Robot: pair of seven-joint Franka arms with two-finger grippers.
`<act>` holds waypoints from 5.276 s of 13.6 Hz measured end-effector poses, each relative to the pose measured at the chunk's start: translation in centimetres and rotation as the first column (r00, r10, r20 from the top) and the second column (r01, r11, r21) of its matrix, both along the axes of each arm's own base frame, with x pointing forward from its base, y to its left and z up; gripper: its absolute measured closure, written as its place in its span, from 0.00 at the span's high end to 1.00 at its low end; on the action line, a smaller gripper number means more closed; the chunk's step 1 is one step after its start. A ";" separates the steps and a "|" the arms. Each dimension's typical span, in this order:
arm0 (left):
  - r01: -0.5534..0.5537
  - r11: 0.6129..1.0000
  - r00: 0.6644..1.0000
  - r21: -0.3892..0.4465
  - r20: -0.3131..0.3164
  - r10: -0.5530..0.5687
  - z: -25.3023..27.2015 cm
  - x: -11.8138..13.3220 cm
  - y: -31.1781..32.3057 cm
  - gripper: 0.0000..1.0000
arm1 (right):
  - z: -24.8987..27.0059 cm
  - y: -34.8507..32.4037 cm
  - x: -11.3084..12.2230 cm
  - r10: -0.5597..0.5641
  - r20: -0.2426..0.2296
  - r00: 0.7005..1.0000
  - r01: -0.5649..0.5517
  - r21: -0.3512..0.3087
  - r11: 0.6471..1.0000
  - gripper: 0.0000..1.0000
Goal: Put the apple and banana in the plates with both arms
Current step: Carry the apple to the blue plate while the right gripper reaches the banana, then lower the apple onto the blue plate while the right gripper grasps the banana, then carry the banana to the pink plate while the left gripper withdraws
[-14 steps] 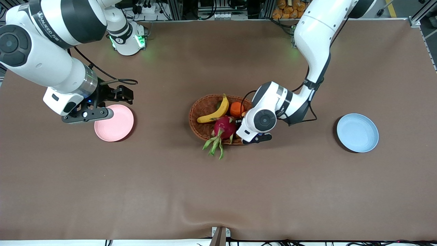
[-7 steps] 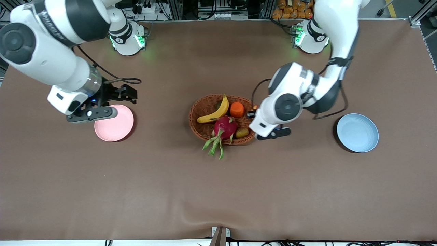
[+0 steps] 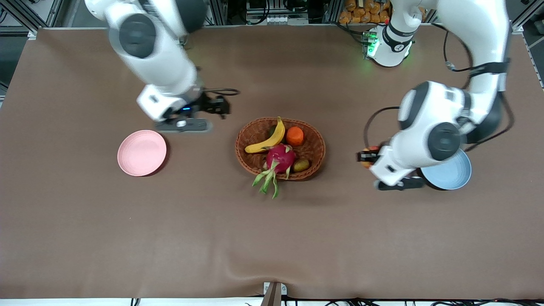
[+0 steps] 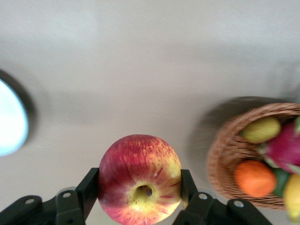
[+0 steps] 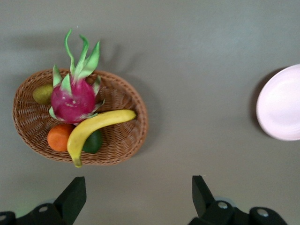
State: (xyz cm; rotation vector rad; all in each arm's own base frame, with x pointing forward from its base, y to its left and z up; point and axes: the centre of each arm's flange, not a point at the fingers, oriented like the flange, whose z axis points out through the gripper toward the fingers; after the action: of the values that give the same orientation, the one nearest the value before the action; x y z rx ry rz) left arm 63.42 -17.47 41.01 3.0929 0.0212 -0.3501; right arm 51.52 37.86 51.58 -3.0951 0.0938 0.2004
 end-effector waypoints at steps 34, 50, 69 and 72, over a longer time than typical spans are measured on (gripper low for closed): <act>0.175 0.984 0.985 -0.032 0.016 -0.174 -19.0 -5.5 31.8 0.74 | -24.9 15.6 -4.9 -0.162 -0.024 0.986 0.162 -0.030 0.986 0.64; 0.281 0.959 0.959 -0.015 0.037 -0.281 -7.5 0.1 25.6 1.00 | -17.6 11.8 -4.1 -0.184 -0.158 0.970 0.166 -0.122 0.979 0.41; 0.079 0.994 0.985 0.078 0.150 -0.090 17.9 -4.4 12.7 1.00 | -9.4 -15.0 7.7 -0.074 -0.216 0.973 0.024 -0.225 0.974 0.41; -0.029 0.996 0.986 0.090 0.167 0.013 21.3 -6.8 12.4 1.00 | -9.7 -19.3 8.7 -0.046 -0.229 0.972 -0.004 -0.216 0.976 0.41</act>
State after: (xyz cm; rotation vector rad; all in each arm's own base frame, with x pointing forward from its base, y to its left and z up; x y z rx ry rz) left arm 56.59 -5.07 62.31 3.1989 0.0678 -0.0915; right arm 60.25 18.54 41.83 -3.2680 0.1660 0.5910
